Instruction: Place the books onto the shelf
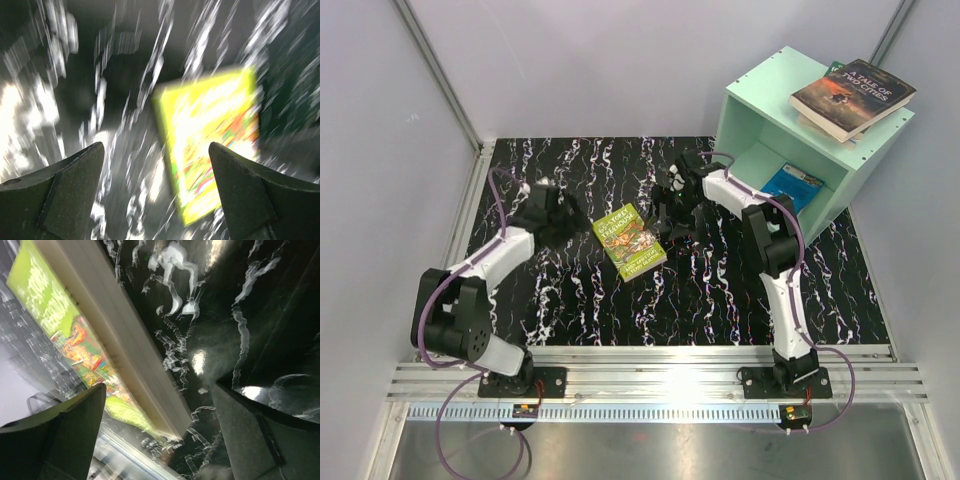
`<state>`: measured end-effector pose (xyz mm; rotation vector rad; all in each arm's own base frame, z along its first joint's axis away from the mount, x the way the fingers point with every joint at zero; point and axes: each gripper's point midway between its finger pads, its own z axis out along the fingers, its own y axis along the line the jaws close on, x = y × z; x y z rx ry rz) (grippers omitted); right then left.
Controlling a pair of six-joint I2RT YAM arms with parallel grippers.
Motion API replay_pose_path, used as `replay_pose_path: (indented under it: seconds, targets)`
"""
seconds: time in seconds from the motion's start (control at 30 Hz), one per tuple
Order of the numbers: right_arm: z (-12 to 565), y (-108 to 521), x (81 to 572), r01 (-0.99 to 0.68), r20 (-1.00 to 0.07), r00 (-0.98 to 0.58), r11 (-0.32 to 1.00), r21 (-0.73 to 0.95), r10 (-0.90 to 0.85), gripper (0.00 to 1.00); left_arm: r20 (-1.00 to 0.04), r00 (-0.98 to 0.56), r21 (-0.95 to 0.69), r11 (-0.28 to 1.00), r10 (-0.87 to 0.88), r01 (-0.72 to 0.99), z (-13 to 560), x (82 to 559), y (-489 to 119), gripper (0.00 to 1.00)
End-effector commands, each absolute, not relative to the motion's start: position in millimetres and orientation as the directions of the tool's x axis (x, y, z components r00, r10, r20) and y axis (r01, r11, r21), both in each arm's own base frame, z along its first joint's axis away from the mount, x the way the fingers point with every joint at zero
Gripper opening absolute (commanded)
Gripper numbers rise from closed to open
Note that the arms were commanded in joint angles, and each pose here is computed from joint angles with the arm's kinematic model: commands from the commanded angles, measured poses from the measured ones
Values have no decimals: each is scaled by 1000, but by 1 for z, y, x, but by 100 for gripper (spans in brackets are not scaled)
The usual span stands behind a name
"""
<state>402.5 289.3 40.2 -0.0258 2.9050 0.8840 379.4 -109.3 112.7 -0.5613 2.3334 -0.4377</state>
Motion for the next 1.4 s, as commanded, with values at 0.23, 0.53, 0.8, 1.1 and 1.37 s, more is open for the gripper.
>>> replay_pose_path:
  seconds: [0.23, 0.53, 0.8, 1.1, 1.37]
  targets:
    - [22, 306, 391, 8, -36, -999, 802, 598, 37, 95, -297, -789, -605, 746, -538, -280, 49, 322, -181, 89]
    - [33, 365, 335, -54, 3, -997, 737, 674, -76, 77, -180, -815, -665, 679, -551, -311, 23, 323, -211, 89]
    - [70, 365, 327, -86, -35, -996, 740, 667, -85, 10, -156, -825, -689, 659, -543, -303, 22, 326, -223, 88]
    - [108, 357, 324, -98, -85, -995, 740, 665, -55, 0, -217, -824, -700, 672, -524, -243, 60, 335, -221, 90]
    - [170, 359, 345, -79, -134, -991, 671, 737, 30, 0, -191, -758, -768, 576, -624, -280, 75, 329, -177, 91]
